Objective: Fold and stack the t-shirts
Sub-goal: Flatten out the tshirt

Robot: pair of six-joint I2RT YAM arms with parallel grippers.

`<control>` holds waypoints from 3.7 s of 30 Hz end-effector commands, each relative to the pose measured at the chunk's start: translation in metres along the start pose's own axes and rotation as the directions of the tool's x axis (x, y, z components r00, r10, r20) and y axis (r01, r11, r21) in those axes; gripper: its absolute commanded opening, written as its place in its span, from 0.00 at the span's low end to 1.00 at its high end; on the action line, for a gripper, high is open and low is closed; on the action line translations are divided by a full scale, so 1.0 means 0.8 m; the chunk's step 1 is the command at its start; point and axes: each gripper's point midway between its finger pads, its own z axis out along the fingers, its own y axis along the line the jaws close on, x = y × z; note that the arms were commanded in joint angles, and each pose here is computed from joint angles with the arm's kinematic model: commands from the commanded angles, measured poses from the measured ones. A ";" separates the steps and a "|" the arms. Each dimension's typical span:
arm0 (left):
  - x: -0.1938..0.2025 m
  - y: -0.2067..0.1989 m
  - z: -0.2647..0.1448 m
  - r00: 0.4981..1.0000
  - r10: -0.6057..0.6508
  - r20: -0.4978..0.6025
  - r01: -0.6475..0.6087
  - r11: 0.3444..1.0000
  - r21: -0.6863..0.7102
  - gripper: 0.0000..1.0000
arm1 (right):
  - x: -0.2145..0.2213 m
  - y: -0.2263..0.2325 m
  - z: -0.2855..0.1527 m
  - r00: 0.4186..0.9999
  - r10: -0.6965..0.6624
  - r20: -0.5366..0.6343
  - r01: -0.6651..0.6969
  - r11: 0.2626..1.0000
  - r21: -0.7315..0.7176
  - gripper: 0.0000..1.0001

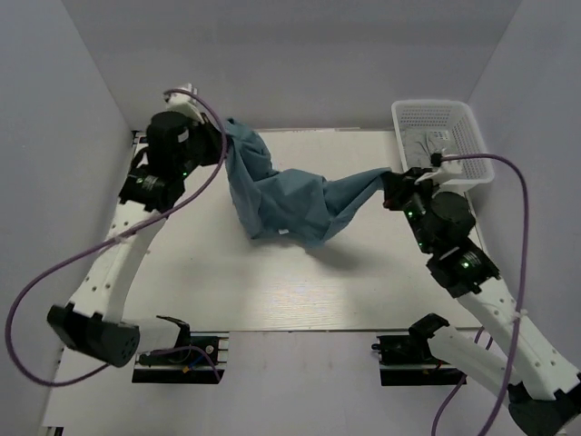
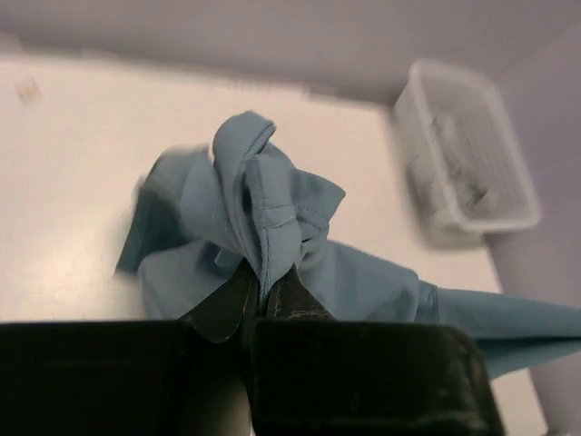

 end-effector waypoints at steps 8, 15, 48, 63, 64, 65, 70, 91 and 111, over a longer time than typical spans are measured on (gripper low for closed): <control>-0.179 -0.065 -0.207 0.912 0.015 0.410 -0.049 0.996 0.073 0.00 | -0.210 0.041 -0.113 0.953 -0.002 0.302 0.048 0.988 -0.144 0.00; -0.201 -0.011 -0.271 0.847 0.013 0.532 0.069 0.989 -0.134 0.00 | -0.270 -0.016 -0.170 0.904 0.019 0.427 -0.049 0.997 0.059 0.00; 0.116 0.178 0.117 0.960 -0.152 -0.235 0.015 0.865 -0.501 1.00 | 0.178 -0.198 0.058 0.902 0.077 -0.425 0.241 0.725 0.645 0.90; 0.315 0.127 0.040 0.782 -0.249 -0.572 0.029 0.930 -0.367 0.98 | 0.295 -0.104 -0.007 0.732 0.100 -0.674 0.029 0.984 0.178 0.90; 0.322 0.121 0.040 0.781 -0.243 -0.576 0.029 0.934 -0.356 0.98 | 0.299 -0.105 -0.009 0.730 0.099 -0.676 0.030 0.984 0.176 0.90; 0.333 0.122 0.037 0.772 -0.240 -0.588 0.020 0.935 -0.355 0.98 | 0.301 -0.103 -0.007 0.731 0.102 -0.675 0.021 0.985 0.172 0.90; 0.351 0.136 0.041 0.775 -0.221 -0.592 -0.033 0.922 -0.387 0.93 | 0.319 -0.104 -0.009 0.715 0.111 -0.690 0.007 0.986 0.166 0.90; 0.322 0.119 0.084 0.829 -0.192 -0.526 -0.010 0.934 -0.357 0.00 | 0.384 -0.091 0.013 0.646 0.054 -0.762 0.009 0.997 0.079 0.75; 0.207 0.036 0.061 0.948 -0.047 -0.315 0.035 0.998 -0.043 0.00 | 0.237 -0.049 0.047 0.908 -0.023 -0.417 0.009 0.999 -0.035 0.00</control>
